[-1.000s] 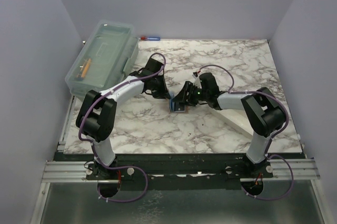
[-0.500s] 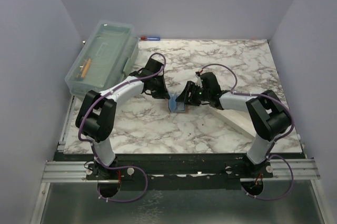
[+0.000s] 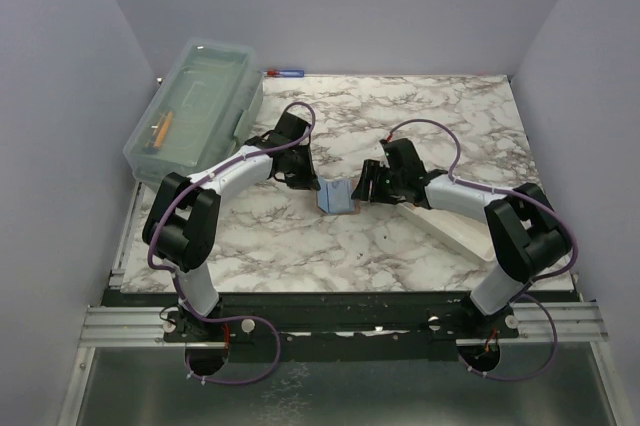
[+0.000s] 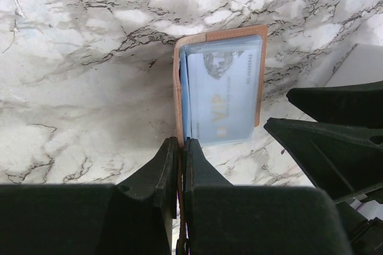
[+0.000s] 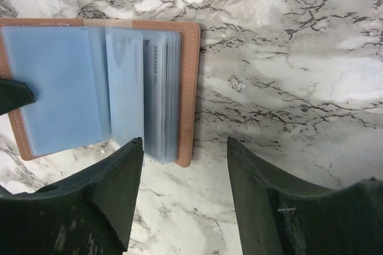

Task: Put the credit cards into the card holder
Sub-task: Open the card holder at the center of the board.

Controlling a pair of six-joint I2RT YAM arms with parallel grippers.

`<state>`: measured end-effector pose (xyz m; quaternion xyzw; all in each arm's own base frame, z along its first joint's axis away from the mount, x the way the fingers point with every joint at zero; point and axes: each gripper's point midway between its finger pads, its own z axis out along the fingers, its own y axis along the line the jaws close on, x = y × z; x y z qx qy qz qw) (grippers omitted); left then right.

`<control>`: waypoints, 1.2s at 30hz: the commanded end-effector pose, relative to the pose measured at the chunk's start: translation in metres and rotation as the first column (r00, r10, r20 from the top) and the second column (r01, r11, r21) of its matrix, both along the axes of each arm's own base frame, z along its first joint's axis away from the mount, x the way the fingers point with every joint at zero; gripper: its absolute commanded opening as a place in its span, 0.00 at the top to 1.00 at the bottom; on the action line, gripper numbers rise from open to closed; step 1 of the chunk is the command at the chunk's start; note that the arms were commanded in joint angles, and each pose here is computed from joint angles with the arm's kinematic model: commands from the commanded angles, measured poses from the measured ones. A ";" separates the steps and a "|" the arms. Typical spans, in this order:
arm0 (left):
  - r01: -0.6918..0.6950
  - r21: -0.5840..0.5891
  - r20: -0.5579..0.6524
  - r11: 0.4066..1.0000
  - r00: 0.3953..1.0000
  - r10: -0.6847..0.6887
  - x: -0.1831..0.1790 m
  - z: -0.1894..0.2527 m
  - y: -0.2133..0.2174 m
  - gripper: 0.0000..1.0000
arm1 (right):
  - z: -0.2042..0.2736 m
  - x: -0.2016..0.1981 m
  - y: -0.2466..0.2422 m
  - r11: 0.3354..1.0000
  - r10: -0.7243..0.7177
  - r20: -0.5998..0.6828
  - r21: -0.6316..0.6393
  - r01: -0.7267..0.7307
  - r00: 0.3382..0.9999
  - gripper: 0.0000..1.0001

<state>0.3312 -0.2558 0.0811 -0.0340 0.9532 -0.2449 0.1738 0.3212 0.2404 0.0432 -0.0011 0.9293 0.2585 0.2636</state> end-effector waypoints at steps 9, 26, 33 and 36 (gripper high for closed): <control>0.046 0.068 -0.012 0.997 0.999 -0.046 -0.012 -0.006 0.013 1.00 | 0.034 0.001 0.051 0.980 0.167 0.078 0.101 -0.174 0.983 0.45; 0.093 0.177 0.141 0.980 0.983 -0.119 -0.010 0.061 0.032 0.41 | -0.031 -0.002 0.018 0.994 0.054 -0.039 -0.097 -0.058 0.998 0.70; 0.174 -0.025 0.094 0.984 0.981 -0.171 -0.007 0.064 -0.013 0.51 | 0.014 0.003 0.034 0.995 0.098 0.017 -0.018 -0.098 0.995 0.74; 0.170 0.045 0.016 0.984 0.985 -0.170 -0.007 0.022 -0.004 0.64 | 0.036 0.006 0.050 0.988 0.139 0.060 0.060 -0.142 0.989 0.73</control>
